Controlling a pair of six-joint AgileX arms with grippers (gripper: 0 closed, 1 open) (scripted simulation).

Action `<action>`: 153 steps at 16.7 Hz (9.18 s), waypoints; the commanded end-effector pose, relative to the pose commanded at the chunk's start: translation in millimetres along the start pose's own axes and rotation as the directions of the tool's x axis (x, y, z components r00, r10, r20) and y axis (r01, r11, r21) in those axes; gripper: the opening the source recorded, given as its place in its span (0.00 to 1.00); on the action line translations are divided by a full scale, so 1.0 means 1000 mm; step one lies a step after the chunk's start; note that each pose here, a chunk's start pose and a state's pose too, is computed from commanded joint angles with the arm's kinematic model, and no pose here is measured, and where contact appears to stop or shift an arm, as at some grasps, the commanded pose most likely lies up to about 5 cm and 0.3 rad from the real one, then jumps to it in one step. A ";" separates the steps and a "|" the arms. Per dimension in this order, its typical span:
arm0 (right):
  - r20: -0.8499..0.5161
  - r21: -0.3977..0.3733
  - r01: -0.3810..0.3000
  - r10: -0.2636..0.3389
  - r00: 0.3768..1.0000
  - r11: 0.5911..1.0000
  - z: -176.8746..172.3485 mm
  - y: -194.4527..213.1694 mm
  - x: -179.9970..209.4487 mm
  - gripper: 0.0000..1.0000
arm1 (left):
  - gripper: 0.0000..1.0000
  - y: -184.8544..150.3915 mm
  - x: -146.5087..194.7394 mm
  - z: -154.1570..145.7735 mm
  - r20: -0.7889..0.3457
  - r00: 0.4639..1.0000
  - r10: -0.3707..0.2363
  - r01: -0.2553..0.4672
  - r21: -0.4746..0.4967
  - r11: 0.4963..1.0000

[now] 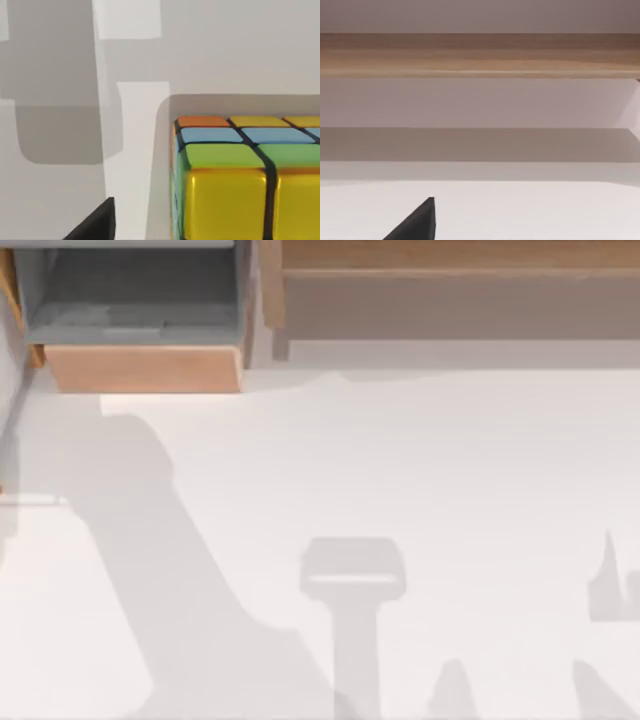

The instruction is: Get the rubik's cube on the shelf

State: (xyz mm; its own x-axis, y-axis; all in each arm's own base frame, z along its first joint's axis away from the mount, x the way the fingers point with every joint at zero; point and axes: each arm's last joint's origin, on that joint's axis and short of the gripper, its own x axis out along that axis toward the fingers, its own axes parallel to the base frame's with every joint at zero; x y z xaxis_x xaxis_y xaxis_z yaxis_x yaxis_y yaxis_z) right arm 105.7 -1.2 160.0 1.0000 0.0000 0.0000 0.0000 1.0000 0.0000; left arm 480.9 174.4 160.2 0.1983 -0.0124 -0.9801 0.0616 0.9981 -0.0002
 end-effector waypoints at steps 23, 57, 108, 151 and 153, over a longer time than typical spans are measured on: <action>0.000 0.000 0.000 0.000 1.000 1.000 0.000 0.000 0.000 1.00 | 0.00 0.000 0.000 0.000 0.000 1.000 0.002 -0.002 -0.002 1.000; 0.000 0.000 0.000 0.000 1.000 1.000 0.000 0.000 0.000 1.00 | 0.00 -0.127 -0.131 0.002 0.026 0.970 0.243 -0.243 0.210 0.947; 0.000 0.000 0.000 0.000 1.000 1.000 0.000 0.000 0.000 1.00 | 0.00 -0.548 -0.016 -0.092 0.997 0.067 0.038 -0.011 -0.037 0.999; 0.000 0.000 0.000 0.000 1.000 1.000 0.000 0.000 0.000 1.00 | 1.00 -0.543 -0.004 0.004 0.997 0.065 0.038 -0.008 -0.038 0.999; 0.000 0.000 0.000 0.000 1.000 1.000 0.000 0.000 0.000 1.00 | 1.00 -0.546 -0.008 0.002 0.998 0.057 0.027 -0.007 -0.026 1.000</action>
State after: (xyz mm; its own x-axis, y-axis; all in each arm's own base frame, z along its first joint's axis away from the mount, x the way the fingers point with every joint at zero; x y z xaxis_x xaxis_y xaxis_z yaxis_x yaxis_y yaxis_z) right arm 105.7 -1.2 160.0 1.0000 0.0000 0.0000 0.0000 1.0000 0.0000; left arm 447.2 -370.3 168.9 0.9892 -0.0342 0.1427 0.0343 0.9994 0.0014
